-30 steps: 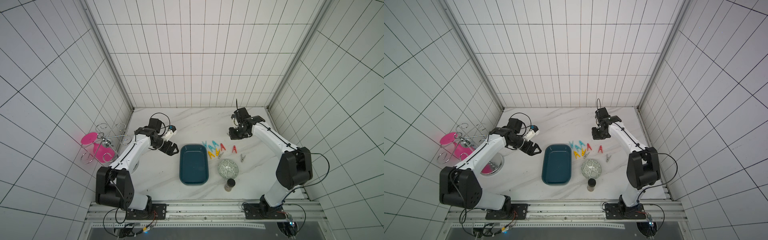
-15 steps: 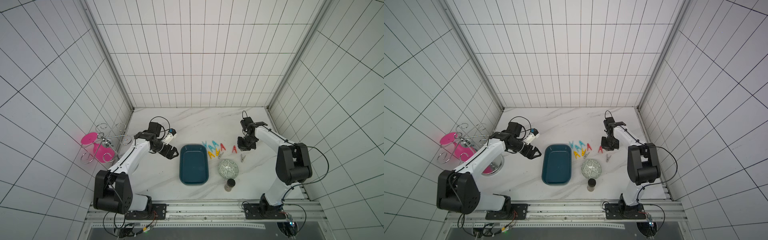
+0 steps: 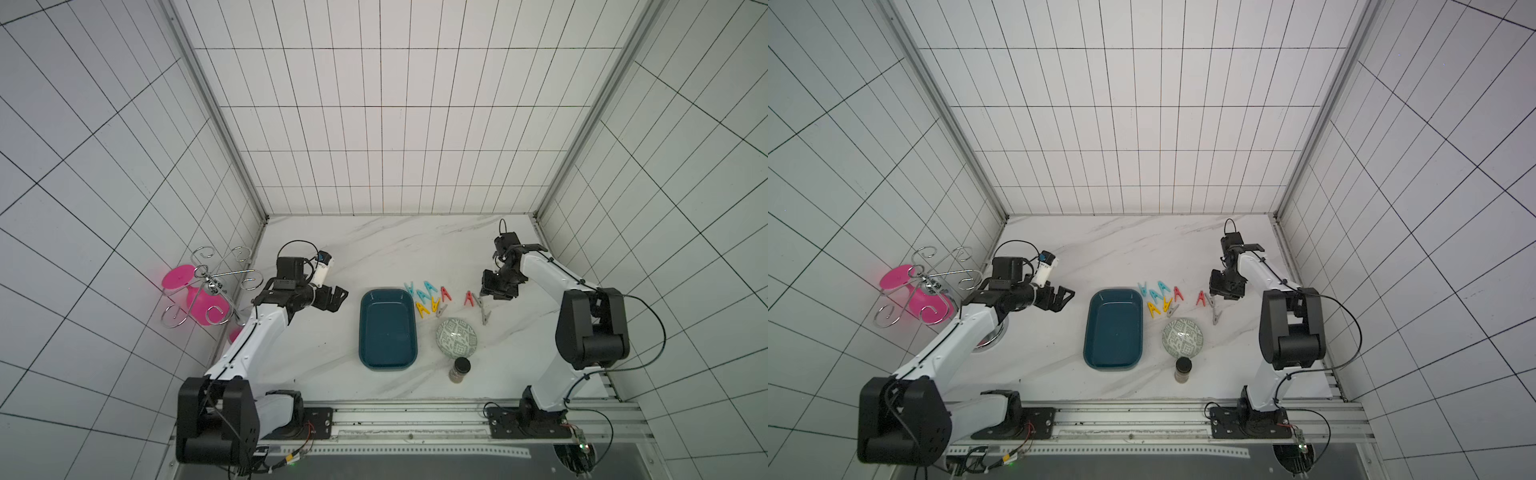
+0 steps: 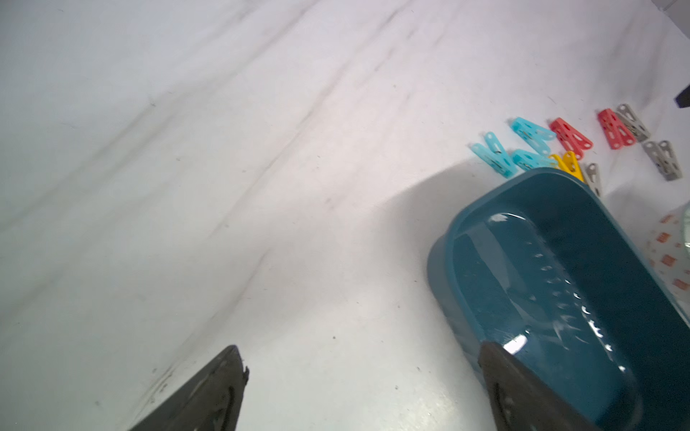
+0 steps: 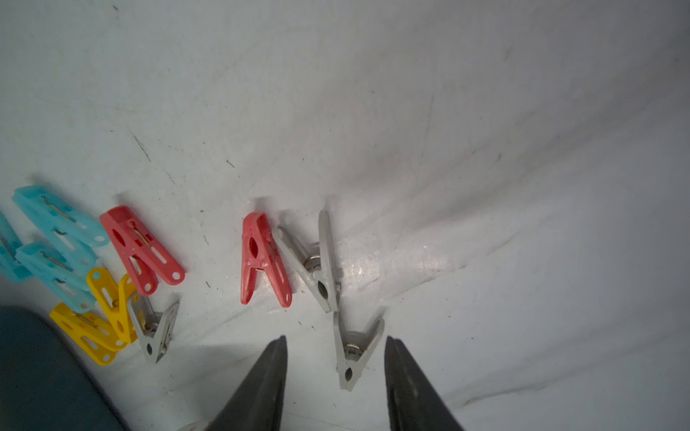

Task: Take the clothespins out of the storage box
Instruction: Place the clothespin at the center of the board, then reset both arms

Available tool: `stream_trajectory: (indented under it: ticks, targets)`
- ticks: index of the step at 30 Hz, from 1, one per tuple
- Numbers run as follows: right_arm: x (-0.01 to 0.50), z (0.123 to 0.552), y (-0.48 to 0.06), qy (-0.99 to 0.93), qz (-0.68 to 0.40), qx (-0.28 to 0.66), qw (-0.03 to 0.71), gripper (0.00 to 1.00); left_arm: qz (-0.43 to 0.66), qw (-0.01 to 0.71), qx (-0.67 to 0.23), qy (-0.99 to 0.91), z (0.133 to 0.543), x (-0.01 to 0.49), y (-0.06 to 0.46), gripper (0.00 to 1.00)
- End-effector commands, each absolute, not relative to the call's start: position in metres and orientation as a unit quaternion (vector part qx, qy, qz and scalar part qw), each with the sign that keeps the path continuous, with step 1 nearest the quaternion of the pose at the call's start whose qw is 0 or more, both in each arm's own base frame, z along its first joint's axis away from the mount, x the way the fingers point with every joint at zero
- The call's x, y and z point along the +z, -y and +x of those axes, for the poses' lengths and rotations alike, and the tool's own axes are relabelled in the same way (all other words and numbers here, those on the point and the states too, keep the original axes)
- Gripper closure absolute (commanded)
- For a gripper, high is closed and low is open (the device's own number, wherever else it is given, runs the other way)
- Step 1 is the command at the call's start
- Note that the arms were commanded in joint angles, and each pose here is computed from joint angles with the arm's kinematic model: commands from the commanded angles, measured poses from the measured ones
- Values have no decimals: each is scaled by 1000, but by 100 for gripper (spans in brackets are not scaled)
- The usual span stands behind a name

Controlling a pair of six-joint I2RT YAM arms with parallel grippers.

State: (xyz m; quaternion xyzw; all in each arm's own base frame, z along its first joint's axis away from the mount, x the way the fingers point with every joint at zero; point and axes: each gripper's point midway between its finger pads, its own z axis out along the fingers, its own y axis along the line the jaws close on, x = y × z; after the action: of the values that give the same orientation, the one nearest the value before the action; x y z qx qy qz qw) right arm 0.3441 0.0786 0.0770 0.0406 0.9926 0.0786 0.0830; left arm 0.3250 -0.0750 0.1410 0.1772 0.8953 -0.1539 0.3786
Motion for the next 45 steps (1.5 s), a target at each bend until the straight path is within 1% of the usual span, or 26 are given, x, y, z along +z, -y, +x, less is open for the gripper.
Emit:
stream_trajectory:
  ticks: [1,5,9,10,15,18,22,27,30,35,37,42,45]
  targets:
    - [109,370,-66,-980,23,93,177,47,133,491,-102,-855,352,166,51,1]
    - [130,389,-35,-957,40,81,275,34,107,537,-82,-832,353,164,39,1]
    - [141,388,-9,-931,43,38,360,19,112,556,-55,-821,353,153,33,1]
    - [142,386,-6,-924,37,33,380,2,101,565,-51,-817,354,153,29,1]
    - [139,375,11,-888,38,-5,459,2,63,593,-31,-802,352,149,15,1]
    - [130,366,12,-867,13,-8,499,1,63,611,-34,-789,346,144,14,1]
    - [111,358,16,-857,23,16,515,1,42,634,-48,-770,346,152,14,1]
    - [119,365,11,-829,14,48,556,1,28,658,-58,-750,349,156,13,1]
    - [120,371,8,-826,5,60,560,1,17,672,-57,-738,355,159,10,1]
    - [125,380,10,-811,6,56,583,1,2,679,-47,-733,364,147,4,1]
    - [120,384,10,-808,6,58,586,1,-5,679,-42,-733,367,140,2,1]
    - [106,393,10,-809,2,59,584,1,23,676,-26,-736,374,130,15,1]
    - [100,395,11,-806,6,58,589,1,10,671,-6,-742,377,128,12,1]
